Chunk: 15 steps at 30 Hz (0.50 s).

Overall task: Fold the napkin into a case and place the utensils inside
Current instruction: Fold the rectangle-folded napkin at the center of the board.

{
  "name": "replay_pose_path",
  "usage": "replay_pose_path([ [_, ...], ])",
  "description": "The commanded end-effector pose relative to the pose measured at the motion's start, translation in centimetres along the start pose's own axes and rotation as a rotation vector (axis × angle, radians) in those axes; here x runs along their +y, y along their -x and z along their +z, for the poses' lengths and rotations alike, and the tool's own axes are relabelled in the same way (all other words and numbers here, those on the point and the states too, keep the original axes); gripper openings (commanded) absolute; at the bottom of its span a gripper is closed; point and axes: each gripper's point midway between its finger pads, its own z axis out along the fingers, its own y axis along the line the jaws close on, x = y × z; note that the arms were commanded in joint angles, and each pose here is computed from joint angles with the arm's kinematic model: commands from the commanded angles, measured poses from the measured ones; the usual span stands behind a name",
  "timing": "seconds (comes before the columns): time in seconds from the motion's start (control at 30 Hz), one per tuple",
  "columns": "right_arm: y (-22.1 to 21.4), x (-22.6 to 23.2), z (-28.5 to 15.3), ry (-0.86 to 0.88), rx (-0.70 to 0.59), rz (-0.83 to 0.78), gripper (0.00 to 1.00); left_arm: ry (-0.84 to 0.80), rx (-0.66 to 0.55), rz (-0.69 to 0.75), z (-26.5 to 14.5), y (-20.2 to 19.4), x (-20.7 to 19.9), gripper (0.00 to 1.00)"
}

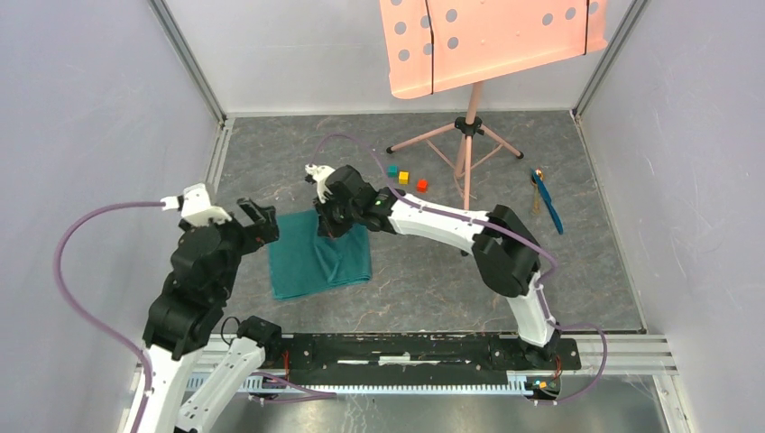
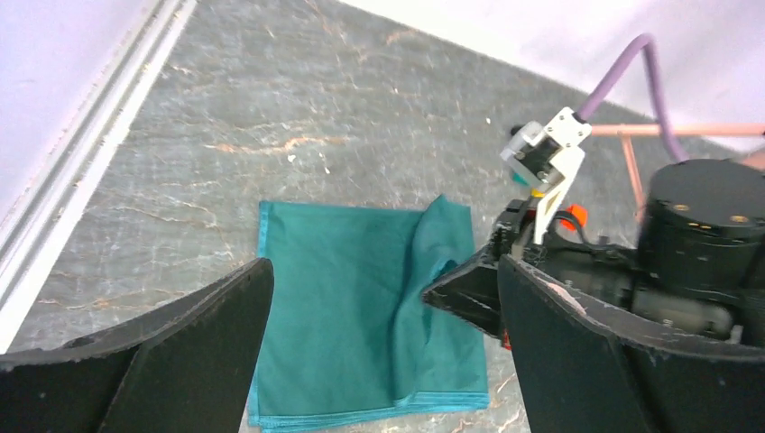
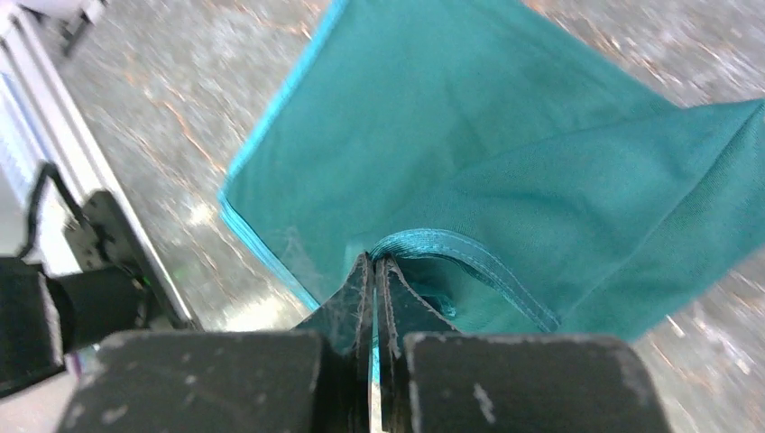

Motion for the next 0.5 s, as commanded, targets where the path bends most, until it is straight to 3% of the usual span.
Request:
replay_pose_path([
  [0.0,4.8,5.5,1.9,0.210,-0.121,0.062,0.00,0.082,-0.107,-0.069,-1.8,1.9,2.1,1.00],
  [0.47,4.4,8.2,6.4,0.325,-0.112,0.125,0.00,0.108,-0.122,-0.028,-2.8,3.0,2.9,1.00],
])
